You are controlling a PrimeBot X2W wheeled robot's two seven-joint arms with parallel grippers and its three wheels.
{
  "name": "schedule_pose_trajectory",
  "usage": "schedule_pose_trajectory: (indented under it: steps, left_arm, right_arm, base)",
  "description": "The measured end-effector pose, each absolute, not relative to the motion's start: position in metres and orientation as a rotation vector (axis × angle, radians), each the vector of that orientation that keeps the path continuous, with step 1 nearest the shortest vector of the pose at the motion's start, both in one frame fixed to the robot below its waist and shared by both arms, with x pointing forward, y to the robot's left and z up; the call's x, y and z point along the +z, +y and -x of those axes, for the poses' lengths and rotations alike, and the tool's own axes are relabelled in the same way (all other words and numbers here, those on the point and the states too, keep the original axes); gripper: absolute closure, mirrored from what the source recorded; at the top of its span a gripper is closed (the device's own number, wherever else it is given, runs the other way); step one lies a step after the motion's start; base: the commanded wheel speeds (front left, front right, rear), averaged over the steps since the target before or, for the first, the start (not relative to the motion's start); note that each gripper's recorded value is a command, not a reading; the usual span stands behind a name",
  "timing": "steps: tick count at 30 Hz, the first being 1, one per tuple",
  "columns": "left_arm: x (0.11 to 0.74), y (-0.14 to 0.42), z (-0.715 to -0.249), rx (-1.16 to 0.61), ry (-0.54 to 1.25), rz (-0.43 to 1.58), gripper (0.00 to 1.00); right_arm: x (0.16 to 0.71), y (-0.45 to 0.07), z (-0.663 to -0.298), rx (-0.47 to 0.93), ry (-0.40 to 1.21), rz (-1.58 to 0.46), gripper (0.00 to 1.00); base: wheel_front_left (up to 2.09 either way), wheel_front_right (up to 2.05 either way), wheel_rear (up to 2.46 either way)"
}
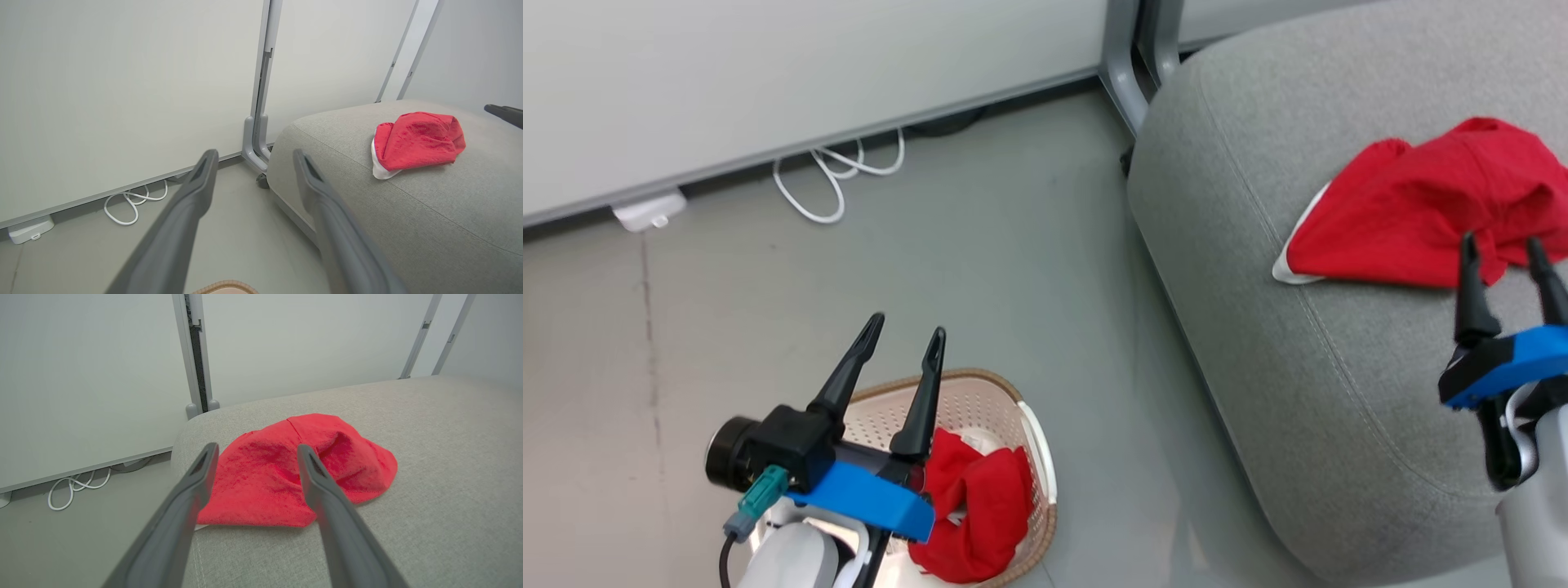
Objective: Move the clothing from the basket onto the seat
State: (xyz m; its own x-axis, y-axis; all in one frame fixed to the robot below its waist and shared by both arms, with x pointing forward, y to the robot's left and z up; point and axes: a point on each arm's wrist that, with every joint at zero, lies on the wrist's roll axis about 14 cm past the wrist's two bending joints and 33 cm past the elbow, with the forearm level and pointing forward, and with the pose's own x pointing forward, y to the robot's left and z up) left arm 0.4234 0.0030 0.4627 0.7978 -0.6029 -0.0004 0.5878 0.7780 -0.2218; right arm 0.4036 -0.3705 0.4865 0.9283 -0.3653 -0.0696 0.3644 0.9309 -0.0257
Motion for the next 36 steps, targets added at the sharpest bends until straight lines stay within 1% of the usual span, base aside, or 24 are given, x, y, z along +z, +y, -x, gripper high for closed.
schedule_pose_trajectory:
  steps: [12, 22, 28, 36]
  left_arm:
    - [0.470, 0.061, -0.398, -0.460, 0.064, 0.204, 0.00]
    - [0.472, 0.121, -0.384, -0.275, 0.050, 0.191, 0.00]
    - [0.477, 0.152, -0.372, -0.174, 0.025, 0.189, 0.00]
    - [0.479, 0.169, -0.360, -0.115, 0.014, 0.185, 0.00]
  right_arm:
    - [0.499, -0.288, -0.403, -0.164, 0.019, 0.023, 0.00]
    - [0.499, -0.218, -0.397, -0.005, 0.018, -0.015, 0.00]
    - [0.502, -0.188, -0.390, 0.067, 0.014, -0.036, 0.00]
    - [0.506, -0.159, -0.386, 0.139, 0.011, -0.052, 0.00]
  base:
    - [0.00, 0.00, 0.00]
    - [0.00, 0.00, 0.00]
    - [0.00, 0.00, 0.00]
    - [0.00, 0.00, 0.00]
